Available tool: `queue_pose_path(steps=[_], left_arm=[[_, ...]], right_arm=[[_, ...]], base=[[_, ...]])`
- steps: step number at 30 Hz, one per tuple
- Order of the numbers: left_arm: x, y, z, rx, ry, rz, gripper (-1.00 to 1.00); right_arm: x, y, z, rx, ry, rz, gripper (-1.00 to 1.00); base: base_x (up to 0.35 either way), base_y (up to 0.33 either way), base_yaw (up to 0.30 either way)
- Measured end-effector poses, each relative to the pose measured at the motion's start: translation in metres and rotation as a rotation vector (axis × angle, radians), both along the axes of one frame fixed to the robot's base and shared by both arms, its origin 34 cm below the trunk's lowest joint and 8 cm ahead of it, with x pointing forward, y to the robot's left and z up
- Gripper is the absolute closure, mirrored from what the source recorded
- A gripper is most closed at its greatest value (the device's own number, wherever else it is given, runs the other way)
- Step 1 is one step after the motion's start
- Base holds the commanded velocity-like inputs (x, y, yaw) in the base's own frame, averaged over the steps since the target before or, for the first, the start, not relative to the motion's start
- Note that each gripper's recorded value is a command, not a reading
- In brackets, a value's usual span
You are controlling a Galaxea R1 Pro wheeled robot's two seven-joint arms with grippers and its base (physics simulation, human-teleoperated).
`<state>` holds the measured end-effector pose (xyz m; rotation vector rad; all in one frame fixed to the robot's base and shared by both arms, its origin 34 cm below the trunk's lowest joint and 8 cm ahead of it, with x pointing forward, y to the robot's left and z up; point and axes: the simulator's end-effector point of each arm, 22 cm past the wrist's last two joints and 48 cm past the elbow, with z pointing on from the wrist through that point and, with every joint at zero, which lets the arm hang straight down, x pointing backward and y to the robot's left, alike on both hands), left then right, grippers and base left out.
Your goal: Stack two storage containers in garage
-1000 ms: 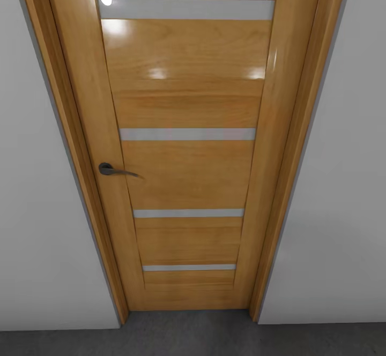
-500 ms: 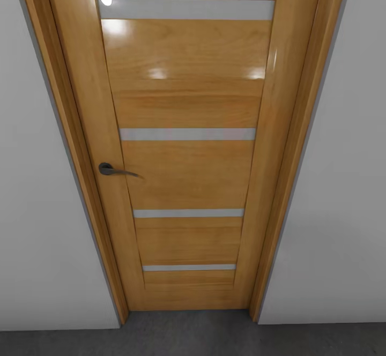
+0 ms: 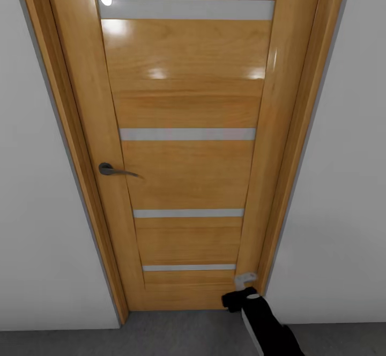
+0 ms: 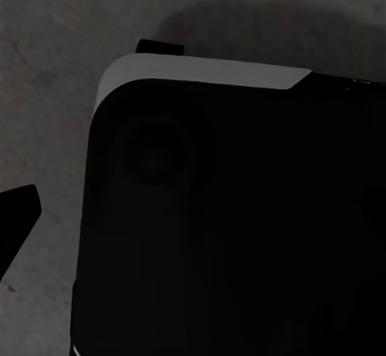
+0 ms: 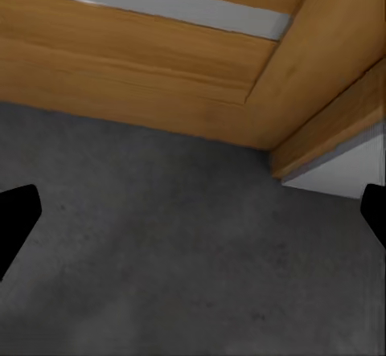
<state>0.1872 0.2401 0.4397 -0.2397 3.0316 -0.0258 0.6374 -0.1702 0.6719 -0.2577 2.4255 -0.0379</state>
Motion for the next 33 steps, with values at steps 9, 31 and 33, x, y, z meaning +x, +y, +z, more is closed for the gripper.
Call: queue_pose_path(steps=[9, 31, 33], left_arm=[[0.0, 0.0, 0.0, 0.0, -0.001, -0.001, -1.0], [0.002, -0.001, 0.0, -0.002, -0.004, -0.002, -1.0], [0.002, -0.001, 0.0, -0.002, -0.004, -0.001, -1.0]], right_arm=[[0.0, 0.005, 0.0, -0.027, 0.0, 0.029, -1.0], [0.152, 0.13, 0.265, 0.008, -0.499, 0.277, -1.0], [0.153, 0.142, 0.275, 0.022, -0.519, 0.302, -1.0]], base=[[0.0, 0.0, 0.0], [0.0, 0.0, 0.0], [0.0, 0.0, 0.0]])
